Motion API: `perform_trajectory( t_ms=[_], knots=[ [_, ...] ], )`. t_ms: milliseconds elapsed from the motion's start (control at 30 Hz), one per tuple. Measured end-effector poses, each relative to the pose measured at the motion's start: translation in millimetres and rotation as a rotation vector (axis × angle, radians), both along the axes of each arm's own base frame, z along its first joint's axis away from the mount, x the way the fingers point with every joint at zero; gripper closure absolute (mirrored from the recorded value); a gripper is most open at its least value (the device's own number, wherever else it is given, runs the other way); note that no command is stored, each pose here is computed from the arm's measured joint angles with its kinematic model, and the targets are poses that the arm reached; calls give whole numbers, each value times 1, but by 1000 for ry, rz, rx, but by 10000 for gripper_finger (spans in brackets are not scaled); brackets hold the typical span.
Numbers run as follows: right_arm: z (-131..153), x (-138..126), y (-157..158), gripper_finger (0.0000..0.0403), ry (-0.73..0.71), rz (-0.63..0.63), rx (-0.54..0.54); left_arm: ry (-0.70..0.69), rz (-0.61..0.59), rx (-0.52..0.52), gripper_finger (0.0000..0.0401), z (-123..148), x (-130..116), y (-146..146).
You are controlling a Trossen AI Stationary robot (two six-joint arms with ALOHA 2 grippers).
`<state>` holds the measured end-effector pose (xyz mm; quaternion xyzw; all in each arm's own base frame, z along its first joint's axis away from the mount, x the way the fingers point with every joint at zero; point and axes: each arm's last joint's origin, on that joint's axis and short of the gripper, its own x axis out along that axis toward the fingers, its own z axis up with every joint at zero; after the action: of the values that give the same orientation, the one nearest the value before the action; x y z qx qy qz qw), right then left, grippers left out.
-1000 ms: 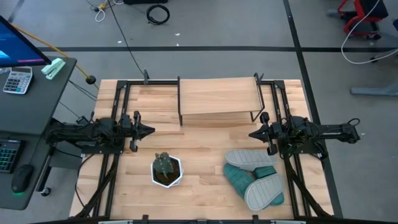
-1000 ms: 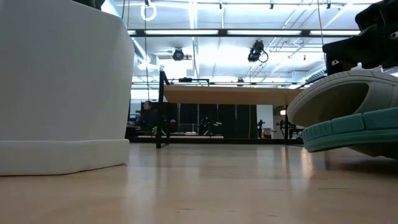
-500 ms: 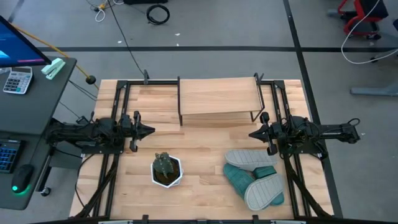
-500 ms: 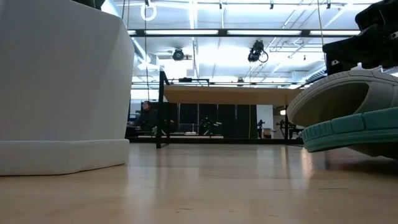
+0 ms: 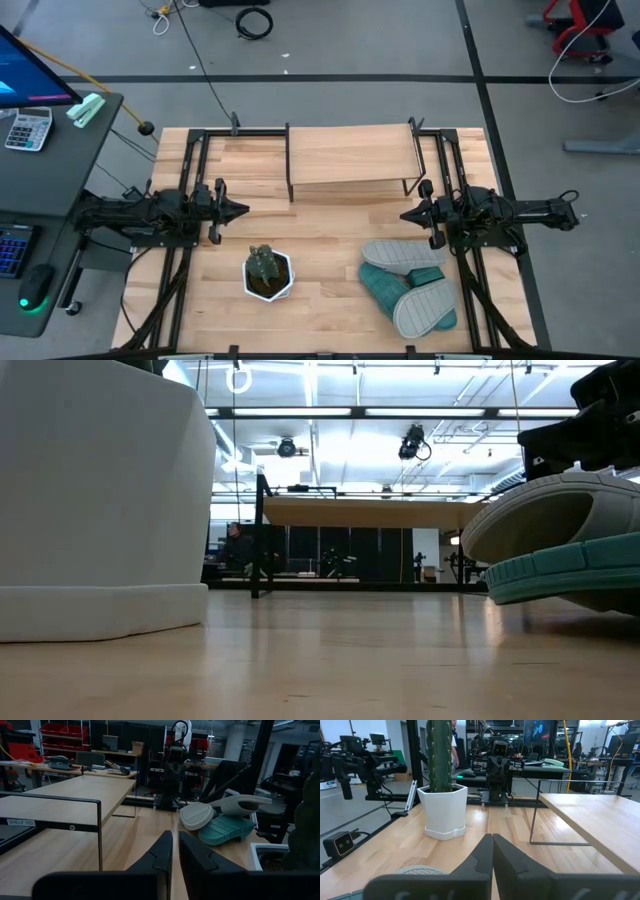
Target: Pick and place slides into the shelf
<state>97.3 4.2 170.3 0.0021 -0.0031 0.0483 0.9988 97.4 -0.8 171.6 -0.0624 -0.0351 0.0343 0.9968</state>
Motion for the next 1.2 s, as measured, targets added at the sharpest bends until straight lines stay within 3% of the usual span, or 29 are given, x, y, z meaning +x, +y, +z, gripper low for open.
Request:
perform_trajectory(
  t_ms=[433, 800, 1200],
  knots=[
    [0, 0, 0, 389, -5, 0, -23, 0, 0, 0, 373, 0, 0, 0],
    [0, 0, 0, 389, 1, 0, 47, 0, 0, 0, 361, 0, 0, 0],
    [0, 0, 0, 389, 21, 1, 241, 0, 0, 0, 371, 0, 0, 0]
  ],
)
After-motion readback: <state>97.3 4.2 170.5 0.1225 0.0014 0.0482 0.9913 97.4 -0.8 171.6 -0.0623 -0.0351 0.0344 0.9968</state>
